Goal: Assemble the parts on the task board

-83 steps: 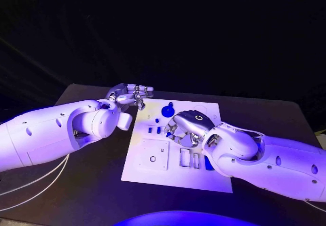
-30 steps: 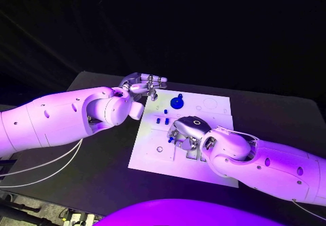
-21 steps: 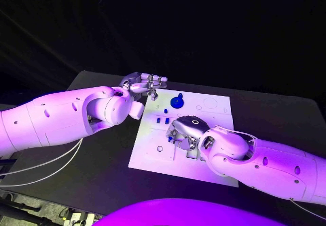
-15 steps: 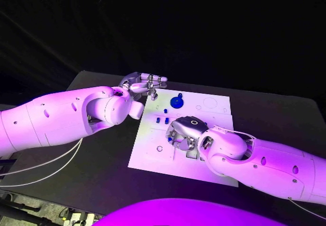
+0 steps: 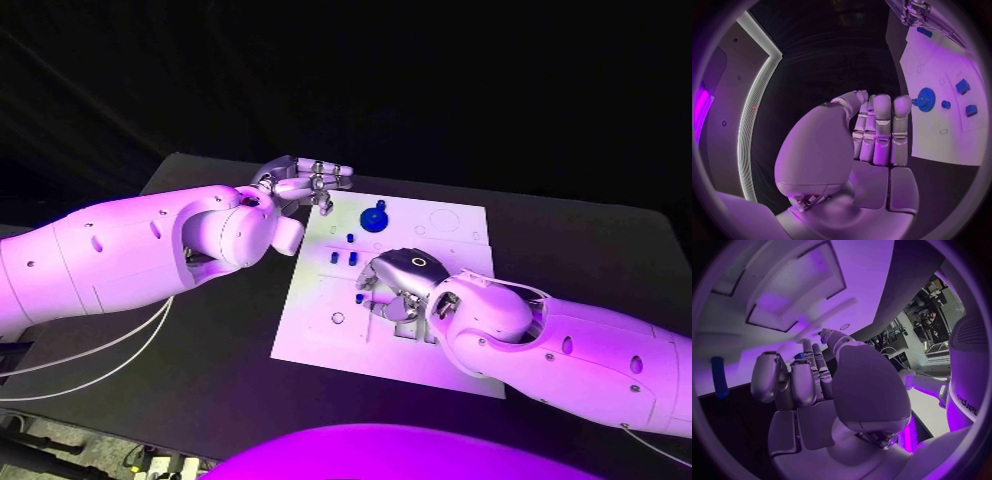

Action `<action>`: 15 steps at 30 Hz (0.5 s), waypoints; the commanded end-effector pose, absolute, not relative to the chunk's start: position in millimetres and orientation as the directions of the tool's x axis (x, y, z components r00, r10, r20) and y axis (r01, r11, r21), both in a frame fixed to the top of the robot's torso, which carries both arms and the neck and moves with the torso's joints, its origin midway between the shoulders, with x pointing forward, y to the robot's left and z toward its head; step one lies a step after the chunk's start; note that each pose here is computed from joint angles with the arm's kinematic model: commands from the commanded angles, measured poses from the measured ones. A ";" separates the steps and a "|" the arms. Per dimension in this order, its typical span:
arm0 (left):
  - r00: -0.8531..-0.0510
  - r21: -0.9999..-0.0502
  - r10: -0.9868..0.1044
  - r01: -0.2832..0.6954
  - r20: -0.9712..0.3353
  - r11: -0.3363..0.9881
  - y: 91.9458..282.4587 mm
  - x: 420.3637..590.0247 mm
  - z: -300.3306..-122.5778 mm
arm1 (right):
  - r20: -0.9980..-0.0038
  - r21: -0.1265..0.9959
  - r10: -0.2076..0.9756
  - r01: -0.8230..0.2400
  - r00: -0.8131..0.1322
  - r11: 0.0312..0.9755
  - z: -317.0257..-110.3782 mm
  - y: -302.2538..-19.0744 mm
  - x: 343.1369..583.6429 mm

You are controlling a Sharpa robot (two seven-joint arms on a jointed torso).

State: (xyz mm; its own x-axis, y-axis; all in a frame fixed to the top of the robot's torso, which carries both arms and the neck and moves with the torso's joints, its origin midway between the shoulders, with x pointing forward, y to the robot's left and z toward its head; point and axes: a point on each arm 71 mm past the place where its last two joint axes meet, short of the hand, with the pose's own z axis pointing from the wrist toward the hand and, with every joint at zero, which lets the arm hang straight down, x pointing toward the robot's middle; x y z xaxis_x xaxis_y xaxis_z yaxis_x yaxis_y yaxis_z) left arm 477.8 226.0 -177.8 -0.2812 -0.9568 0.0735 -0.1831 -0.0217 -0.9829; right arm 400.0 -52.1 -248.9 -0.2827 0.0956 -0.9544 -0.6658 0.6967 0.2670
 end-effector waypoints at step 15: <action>-0.292 -0.982 -0.953 -0.188 0.081 -0.026 227.4 477.8 -177.4 | -0.972 0.212 0.108 -0.588 -0.207 0.780 -192.8 -133.9 428.2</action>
State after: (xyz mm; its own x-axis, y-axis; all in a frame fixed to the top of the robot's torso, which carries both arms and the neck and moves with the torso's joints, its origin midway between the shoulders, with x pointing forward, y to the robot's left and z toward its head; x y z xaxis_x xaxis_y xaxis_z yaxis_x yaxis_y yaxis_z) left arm 478.0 229.1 -178.4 -0.2755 -0.9587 0.0711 -0.1872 -0.0190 -0.9821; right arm 427.2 -131.4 -189.0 -0.1568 0.1273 -0.9794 -0.5892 0.7838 0.1962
